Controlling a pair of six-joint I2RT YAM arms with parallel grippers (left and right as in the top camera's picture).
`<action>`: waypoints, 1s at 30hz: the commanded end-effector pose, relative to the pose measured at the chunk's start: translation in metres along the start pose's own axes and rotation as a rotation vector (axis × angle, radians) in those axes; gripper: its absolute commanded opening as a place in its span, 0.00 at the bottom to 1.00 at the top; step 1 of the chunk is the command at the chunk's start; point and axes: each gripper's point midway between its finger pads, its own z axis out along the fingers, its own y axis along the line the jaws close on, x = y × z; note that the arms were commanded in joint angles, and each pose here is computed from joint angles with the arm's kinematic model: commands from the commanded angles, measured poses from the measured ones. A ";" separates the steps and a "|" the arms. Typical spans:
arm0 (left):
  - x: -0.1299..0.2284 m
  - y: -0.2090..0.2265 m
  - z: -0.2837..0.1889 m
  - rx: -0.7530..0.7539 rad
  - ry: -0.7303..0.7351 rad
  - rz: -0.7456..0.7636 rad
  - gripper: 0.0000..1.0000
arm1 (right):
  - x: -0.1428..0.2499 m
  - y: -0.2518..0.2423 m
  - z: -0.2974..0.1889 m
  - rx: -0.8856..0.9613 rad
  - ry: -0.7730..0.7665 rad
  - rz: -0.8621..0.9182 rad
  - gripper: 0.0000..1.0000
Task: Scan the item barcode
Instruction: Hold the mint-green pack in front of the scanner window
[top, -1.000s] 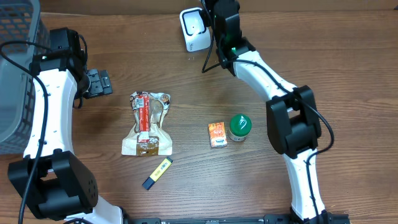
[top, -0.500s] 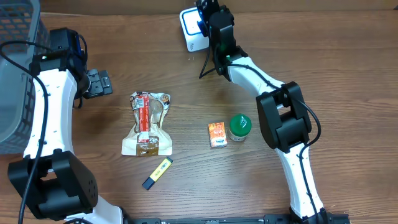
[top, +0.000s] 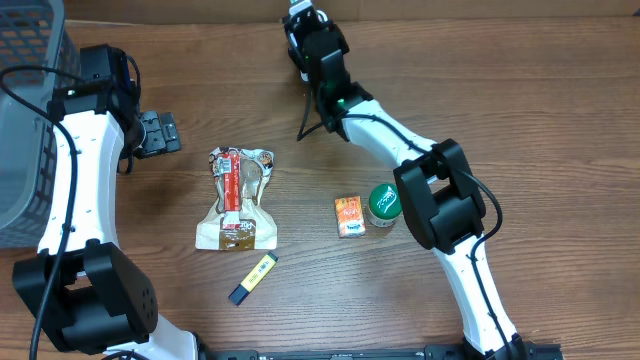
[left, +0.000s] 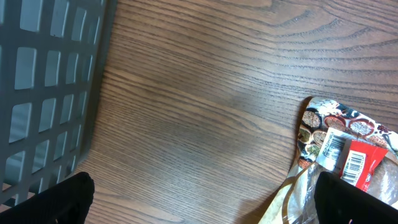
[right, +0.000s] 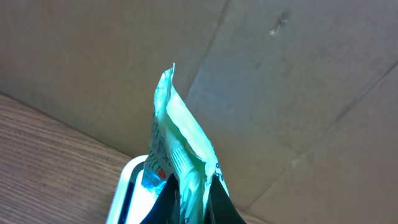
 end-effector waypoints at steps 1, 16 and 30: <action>-0.001 0.000 0.000 0.002 -0.002 0.016 1.00 | 0.009 -0.002 -0.005 0.081 0.059 -0.019 0.04; -0.001 0.000 0.000 0.002 -0.002 0.016 1.00 | 0.047 0.017 -0.017 0.056 0.227 -0.117 0.04; -0.001 0.000 0.000 0.002 -0.002 0.016 1.00 | 0.062 0.055 -0.028 -0.095 0.286 -0.162 0.06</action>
